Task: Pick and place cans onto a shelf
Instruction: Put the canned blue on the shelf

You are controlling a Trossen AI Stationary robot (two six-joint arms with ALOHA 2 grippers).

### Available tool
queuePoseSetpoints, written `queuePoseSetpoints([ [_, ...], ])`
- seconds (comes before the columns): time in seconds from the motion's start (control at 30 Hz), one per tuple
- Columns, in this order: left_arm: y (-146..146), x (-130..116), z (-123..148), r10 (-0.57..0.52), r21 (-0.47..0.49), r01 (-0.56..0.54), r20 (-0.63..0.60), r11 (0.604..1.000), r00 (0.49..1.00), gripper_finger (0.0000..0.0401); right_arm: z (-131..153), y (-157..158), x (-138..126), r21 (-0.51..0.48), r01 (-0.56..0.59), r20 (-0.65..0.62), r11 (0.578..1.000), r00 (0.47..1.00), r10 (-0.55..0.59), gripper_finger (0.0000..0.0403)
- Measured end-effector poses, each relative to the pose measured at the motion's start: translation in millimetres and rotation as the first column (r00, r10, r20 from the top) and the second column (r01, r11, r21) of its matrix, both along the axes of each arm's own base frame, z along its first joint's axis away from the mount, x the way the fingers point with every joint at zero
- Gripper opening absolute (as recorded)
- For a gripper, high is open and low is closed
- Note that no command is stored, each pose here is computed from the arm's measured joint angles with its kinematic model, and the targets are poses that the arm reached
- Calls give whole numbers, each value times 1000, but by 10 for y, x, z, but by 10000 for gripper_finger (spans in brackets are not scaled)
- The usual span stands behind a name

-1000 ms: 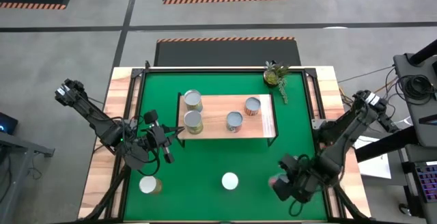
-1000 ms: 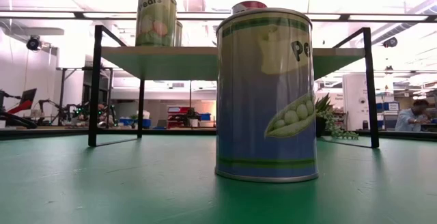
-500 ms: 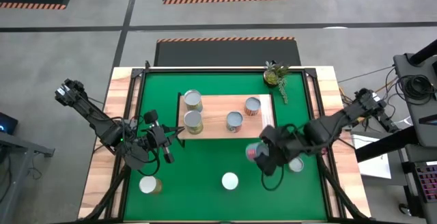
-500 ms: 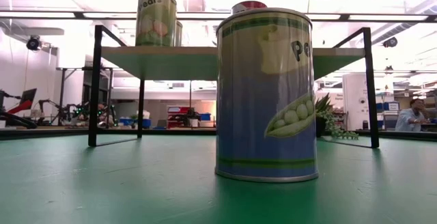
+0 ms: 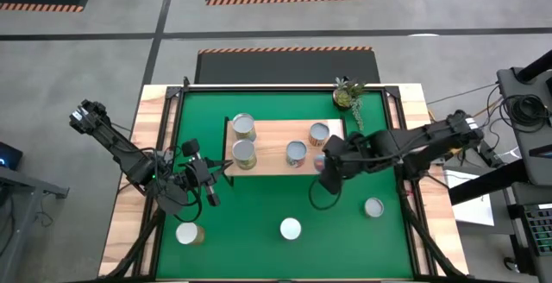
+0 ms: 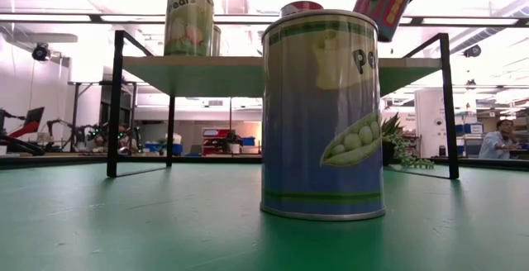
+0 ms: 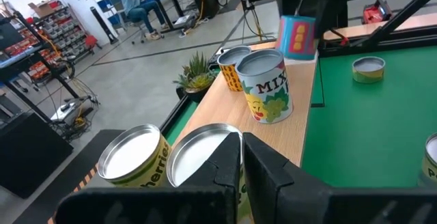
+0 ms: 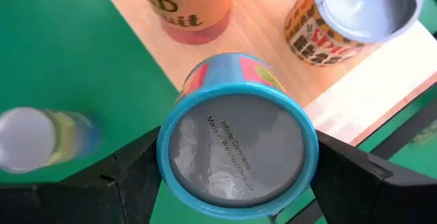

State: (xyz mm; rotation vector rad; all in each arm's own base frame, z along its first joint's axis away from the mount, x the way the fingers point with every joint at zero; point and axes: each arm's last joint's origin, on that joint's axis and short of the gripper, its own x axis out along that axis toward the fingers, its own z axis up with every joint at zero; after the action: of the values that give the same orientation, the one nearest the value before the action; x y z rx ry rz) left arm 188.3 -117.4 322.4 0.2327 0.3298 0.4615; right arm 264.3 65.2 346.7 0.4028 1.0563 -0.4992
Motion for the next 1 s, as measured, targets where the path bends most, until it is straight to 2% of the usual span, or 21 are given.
queuePoseSetpoints([
  [0.27,0,0,1,0,0,0,0,1000,1000,0,-115,-81,120,-21,-3,-58,1000,998,2,295],
  [0.57,0,0,1,-2,6,2,-3,1000,1000,0,-188,-87,183,-30,-3,-87,1000,996,1,333],
  [0.7,0,0,1,-2,6,2,-3,1000,1000,0,-214,-82,204,-32,-3,-96,999,995,0,336],
  [0.87,0,0,1,-2,6,2,-3,1000,1000,0,-186,-82,205,-26,5,-87,1000,996,-8,328],
  [1.0,0,0,1,-2,6,2,-3,1000,1000,0,-40,-78,214,-10,15,-40,1000,999,-15,327],
])
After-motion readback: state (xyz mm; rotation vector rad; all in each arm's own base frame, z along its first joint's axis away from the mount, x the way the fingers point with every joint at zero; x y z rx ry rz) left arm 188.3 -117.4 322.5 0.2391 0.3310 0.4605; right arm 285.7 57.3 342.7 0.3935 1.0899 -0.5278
